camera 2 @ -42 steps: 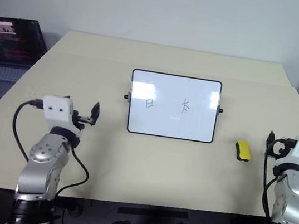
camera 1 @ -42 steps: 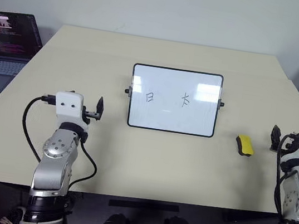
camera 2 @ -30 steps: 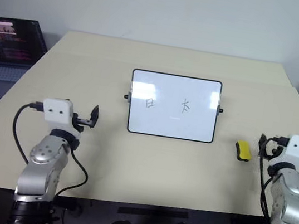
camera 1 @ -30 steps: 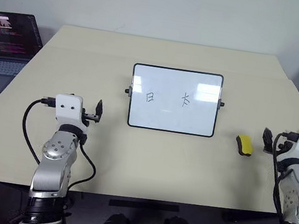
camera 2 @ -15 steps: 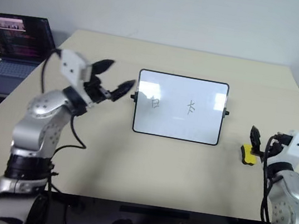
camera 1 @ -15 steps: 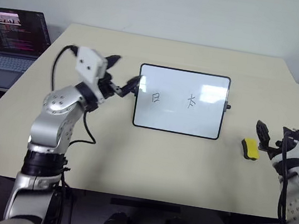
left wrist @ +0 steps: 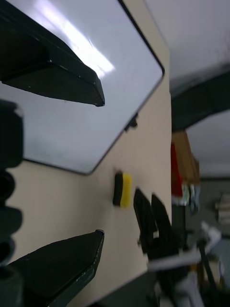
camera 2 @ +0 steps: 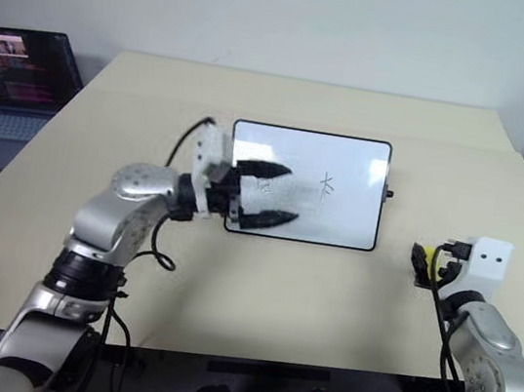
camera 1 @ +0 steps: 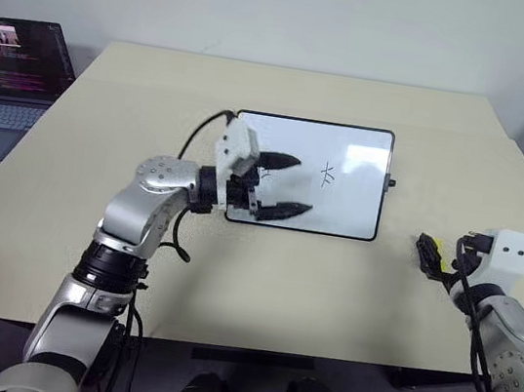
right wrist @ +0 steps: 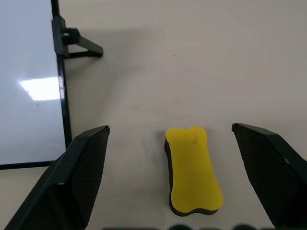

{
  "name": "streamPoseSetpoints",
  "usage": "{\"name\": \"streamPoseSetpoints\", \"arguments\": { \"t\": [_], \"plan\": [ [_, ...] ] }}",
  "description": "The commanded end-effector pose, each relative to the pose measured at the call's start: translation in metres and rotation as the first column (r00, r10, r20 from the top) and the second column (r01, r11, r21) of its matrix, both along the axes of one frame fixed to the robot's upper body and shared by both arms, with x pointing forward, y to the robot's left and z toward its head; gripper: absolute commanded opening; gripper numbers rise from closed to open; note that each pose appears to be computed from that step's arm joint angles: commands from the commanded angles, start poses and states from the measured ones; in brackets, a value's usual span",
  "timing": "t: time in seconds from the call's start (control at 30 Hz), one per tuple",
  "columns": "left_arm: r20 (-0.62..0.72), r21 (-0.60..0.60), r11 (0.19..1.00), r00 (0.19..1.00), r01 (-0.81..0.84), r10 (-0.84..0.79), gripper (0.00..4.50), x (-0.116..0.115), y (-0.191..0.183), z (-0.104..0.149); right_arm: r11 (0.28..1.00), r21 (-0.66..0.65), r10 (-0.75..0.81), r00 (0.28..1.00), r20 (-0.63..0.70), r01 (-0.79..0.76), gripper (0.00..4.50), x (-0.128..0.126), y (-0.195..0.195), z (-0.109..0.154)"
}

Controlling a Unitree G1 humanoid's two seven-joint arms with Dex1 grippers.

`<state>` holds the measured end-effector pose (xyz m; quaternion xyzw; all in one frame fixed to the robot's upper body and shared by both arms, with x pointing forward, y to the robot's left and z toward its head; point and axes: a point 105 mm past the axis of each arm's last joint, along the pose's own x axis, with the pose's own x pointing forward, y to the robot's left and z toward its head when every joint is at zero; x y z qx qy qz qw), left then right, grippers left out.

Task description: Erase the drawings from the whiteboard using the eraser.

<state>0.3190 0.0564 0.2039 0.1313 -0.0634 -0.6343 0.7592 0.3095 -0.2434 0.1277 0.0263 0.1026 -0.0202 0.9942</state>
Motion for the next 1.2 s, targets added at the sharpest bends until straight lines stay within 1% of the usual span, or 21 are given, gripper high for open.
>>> {"name": "streamPoseSetpoints", "arguments": {
  "t": [0.03,0.13,0.3,0.53,0.73,0.83,0.97,1.07,1.1,1.2],
  "plan": [
    [0.048,0.014,0.996,0.995,0.089,-0.090,4.50,-0.008,-0.010,0.011,1.000,-0.009,-0.020,0.999,0.033,0.020,4.45,0.007,-0.004,0.004],
    [0.046,0.032,0.992,0.991,0.125,-0.127,4.50,-0.009,-0.015,0.009,1.000,-0.011,-0.015,1.000,0.025,0.015,4.45,0.014,-0.006,0.000],
    [0.045,0.022,0.990,0.989,0.141,-0.142,4.50,-0.011,-0.020,0.010,1.000,-0.013,-0.010,1.000,0.014,0.010,4.45,0.022,-0.012,-0.006],
    [0.054,0.001,0.995,0.994,0.100,-0.100,4.50,-0.005,-0.019,0.010,1.000,-0.019,-0.014,1.000,-0.010,0.014,4.45,0.028,-0.022,-0.013],
    [0.055,0.004,0.997,0.995,0.080,-0.080,4.50,-0.004,-0.016,0.008,1.000,-0.012,0.000,0.999,-0.036,0.000,4.45,0.030,-0.022,-0.020],
    [0.065,-0.005,0.999,0.997,0.045,-0.045,4.50,0.001,-0.014,0.008,1.000,-0.010,-0.007,0.999,-0.044,0.007,3.91,0.033,-0.024,-0.024],
    [0.068,-0.007,0.999,0.997,0.031,-0.030,4.50,0.002,-0.013,0.007,1.000,-0.006,-0.013,0.999,-0.044,0.013,2.58,0.035,-0.026,-0.025],
    [0.066,-0.010,1.000,0.998,0.019,-0.018,4.50,0.003,-0.011,0.006,1.000,-0.003,-0.013,0.999,-0.046,0.013,1.49,0.036,-0.025,-0.027],
    [0.062,-0.014,1.000,0.998,0.011,-0.010,4.50,0.003,-0.011,0.006,1.000,-0.002,-0.013,0.999,-0.044,0.013,1.25,0.036,-0.025,-0.026],
    [0.049,-0.023,0.999,0.998,-0.045,0.046,4.50,0.006,-0.005,0.003,1.000,-0.005,-0.005,1.000,-0.026,0.005,1.23,0.035,-0.022,-0.022]
  ]
}}
